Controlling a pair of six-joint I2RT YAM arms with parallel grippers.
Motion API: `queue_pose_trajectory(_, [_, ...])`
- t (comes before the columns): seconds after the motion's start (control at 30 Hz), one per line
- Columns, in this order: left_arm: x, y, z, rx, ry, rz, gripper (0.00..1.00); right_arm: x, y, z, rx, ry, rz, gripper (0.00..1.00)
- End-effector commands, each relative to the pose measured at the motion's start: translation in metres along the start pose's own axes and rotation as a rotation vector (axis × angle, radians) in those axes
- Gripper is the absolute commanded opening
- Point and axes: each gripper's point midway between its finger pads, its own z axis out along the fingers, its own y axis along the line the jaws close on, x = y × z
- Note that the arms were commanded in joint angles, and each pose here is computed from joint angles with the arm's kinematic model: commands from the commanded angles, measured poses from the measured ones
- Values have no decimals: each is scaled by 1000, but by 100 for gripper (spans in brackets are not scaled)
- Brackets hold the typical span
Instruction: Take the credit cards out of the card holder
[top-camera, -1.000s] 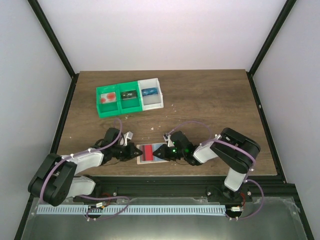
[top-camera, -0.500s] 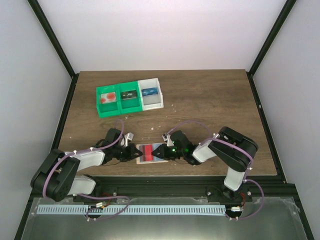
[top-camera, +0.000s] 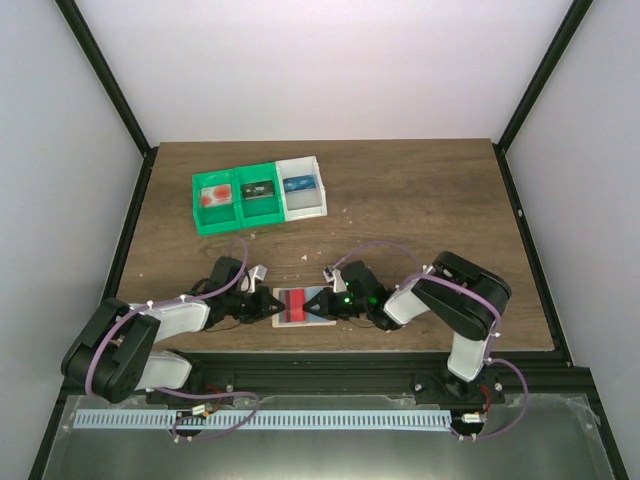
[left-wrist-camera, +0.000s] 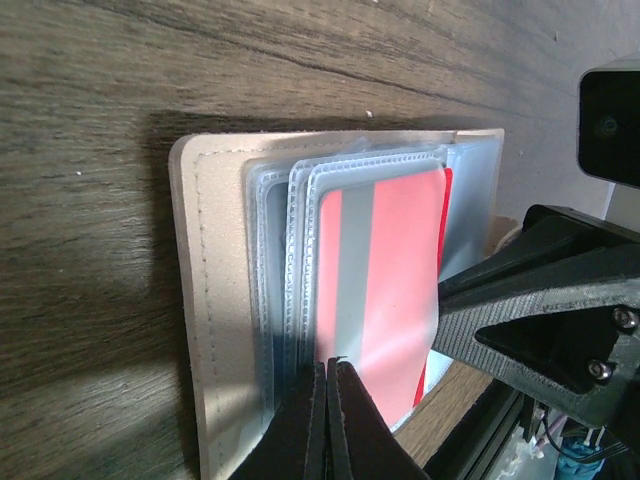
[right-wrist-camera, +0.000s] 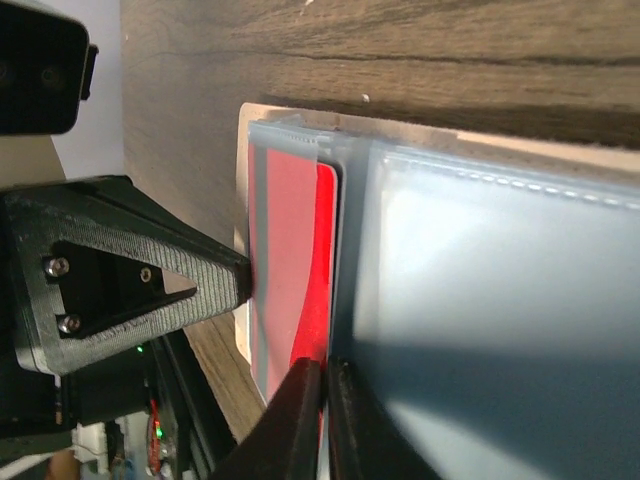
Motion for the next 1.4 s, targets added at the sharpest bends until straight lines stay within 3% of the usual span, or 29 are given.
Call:
queue_pose_trajectory(0.0, [7, 24, 2, -91, -5, -16, 0, -4, 13, 2, -48, -1, -33, 1])
queue_pose_trajectory(0.83, [3, 34, 2, -146, -27, -11, 0, -7, -3, -30, -4, -97, -51, 0])
queue_pose_trajectory(1.03, [-2, 27, -1, -129, -44, -12, 1, -13, -5, -38, 56, -129, -138, 1])
queue_pose_trajectory(1.17, [-12, 9, -8, -92, -77, 5, 15, -24, 0, -50, 114, -181, -221, 0])
queue_pose_trajectory(1.37, [-29, -34, -26, 5, -124, 24, 47, -41, 9, -71, 192, -266, -389, 1])
